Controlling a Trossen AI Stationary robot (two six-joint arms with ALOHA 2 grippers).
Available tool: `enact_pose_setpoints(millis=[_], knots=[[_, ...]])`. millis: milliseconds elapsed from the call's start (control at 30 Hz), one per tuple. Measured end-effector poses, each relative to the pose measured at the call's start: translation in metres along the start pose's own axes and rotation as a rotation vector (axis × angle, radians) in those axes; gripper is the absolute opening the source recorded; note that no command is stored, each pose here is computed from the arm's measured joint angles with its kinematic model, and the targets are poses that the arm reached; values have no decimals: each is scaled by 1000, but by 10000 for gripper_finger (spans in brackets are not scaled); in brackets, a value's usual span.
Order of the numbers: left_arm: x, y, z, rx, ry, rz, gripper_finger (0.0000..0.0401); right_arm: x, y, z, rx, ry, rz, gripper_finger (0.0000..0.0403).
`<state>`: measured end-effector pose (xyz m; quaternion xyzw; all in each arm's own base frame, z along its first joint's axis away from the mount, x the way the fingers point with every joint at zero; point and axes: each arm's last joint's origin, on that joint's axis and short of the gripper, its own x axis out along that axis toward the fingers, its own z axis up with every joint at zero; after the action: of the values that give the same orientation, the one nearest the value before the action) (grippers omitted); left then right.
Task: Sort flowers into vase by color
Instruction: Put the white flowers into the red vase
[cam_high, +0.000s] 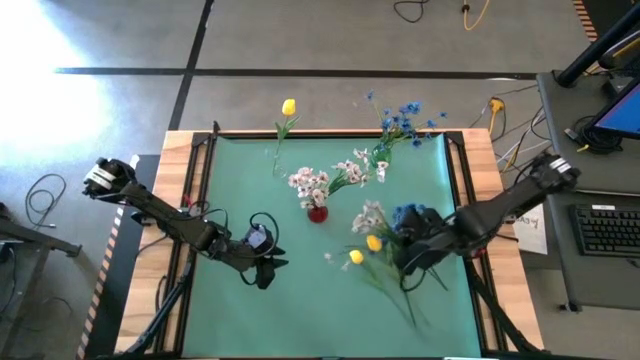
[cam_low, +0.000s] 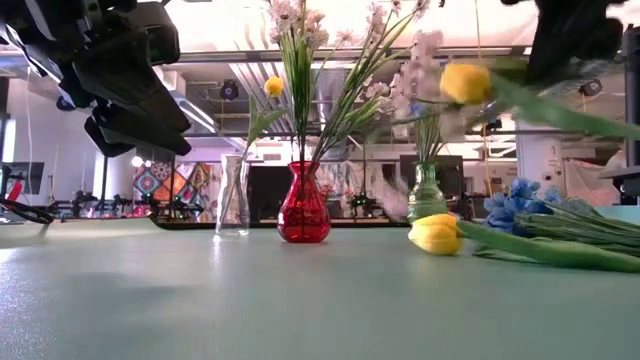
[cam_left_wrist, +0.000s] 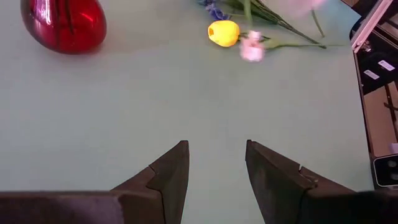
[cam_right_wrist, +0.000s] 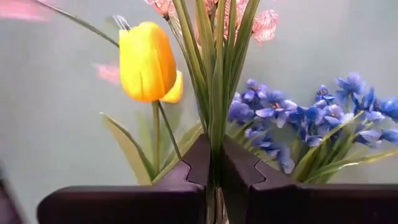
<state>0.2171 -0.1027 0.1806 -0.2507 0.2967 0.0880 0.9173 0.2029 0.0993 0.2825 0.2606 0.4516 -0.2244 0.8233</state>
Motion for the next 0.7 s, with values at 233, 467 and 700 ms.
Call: enact_pose_setpoints(millis=[233,467,700], knots=[[0,0,0,-3,-3,-4,147,-29,-4,4,-54,-33,107,18],[0,0,0,-4,-3,-3,147,-29,-9,4,-168,-24,-44,18],[0,0,0,-2,-2,-3,147,-35,-2,11,-335,-68,-105,18]])
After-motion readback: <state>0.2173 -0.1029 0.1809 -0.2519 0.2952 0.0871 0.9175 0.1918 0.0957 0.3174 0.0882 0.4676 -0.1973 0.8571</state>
